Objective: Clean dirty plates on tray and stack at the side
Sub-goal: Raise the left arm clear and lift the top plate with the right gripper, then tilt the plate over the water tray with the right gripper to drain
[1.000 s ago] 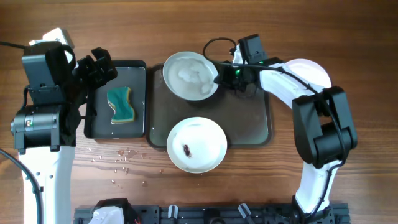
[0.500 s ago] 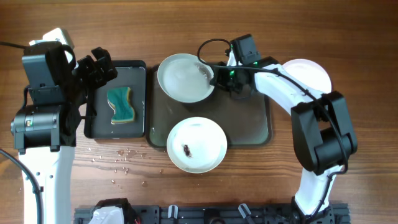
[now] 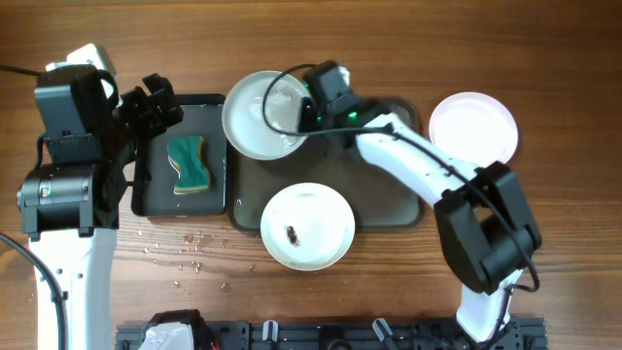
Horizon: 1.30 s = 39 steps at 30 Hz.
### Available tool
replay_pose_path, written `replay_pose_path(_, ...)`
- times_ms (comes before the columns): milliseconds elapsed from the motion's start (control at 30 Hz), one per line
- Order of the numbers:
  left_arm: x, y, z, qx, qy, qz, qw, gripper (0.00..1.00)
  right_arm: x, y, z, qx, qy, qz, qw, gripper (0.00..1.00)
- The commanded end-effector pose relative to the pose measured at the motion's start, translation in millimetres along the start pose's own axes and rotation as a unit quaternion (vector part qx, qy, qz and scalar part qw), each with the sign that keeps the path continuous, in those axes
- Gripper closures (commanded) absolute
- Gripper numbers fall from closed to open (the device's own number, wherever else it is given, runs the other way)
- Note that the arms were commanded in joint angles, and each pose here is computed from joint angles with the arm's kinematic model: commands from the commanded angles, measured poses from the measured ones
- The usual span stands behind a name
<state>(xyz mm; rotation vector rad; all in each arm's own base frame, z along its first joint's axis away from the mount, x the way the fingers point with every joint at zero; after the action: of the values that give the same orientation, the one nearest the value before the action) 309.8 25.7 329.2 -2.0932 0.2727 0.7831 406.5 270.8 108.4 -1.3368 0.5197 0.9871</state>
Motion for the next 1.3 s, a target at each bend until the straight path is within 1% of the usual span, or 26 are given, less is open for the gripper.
replay_pose_path(0, -3.3, -3.0, 1.3, -0.006, -0.003, -0.008, 1.0, 0.0, -20.0, -21.8, 27.0, -0.028, 0.017, -0.072, 0.997, 0.96)
replay_pose_path(167, -3.3, -3.0, 1.3, -0.006, -0.003, -0.008, 1.0, 0.0, -23.2, -24.4, 48.0, -0.037, -0.004, -0.096, 0.995, 0.96)
replay_pose_path(367, -3.3, -3.0, 1.3, -0.006, -0.003, -0.008, 1.0, 0.0, -26.9, -28.3, 60.3, -0.042, -0.003, -0.123, 0.991, 0.96)
replay_pose_path(500, -3.3, -3.0, 1.3, -0.006, -0.003, -0.008, 1.0, 0.0, -30.5, -33.7, 63.2, -0.069, 0.006, -0.137, 0.988, 0.95)
replay_pose_path(800, -3.3, -3.0, 1.3, -0.006, -0.003, -0.008, 1.0, 0.0, -52.4, -73.9, 78.3, -0.099, 0.007, -0.197, 0.975, 0.95)
replay_pose_path(967, -3.3, -3.0, 1.3, -0.006, -0.003, -0.008, 1.0, 0.0, -47.5, -87.2, 90.8, -0.115, 0.005, -0.205, 0.972, 0.95)
replay_pose_path(1100, -3.3, -3.0, 1.3, -0.006, -0.003, -0.008, 1.0, 0.0, -42.2, -91.1, 109.3, -0.138, 0.009, -0.217, 0.966, 0.95)
replay_pose_path(1267, -3.3, -2.9, 1.4, -0.006, -0.003, -0.007, 1.0, 0.0, -38.9, -84.6, 126.0, -0.184, 0.031, -0.232, 0.955, 0.95)
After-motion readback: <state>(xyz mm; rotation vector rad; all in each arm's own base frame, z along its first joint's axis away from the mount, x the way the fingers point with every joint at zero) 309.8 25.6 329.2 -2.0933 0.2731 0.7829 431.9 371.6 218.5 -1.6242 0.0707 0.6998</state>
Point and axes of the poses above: each gripper's point midway between its finger pads, its own x axis out along the fingers, its own z axis along the line the jaws close on, y = z × x, the point moved 4 cm from there along -x, back along the fingers, and after that the axes turned 14 degrees about -x, right-handed, at the moved point
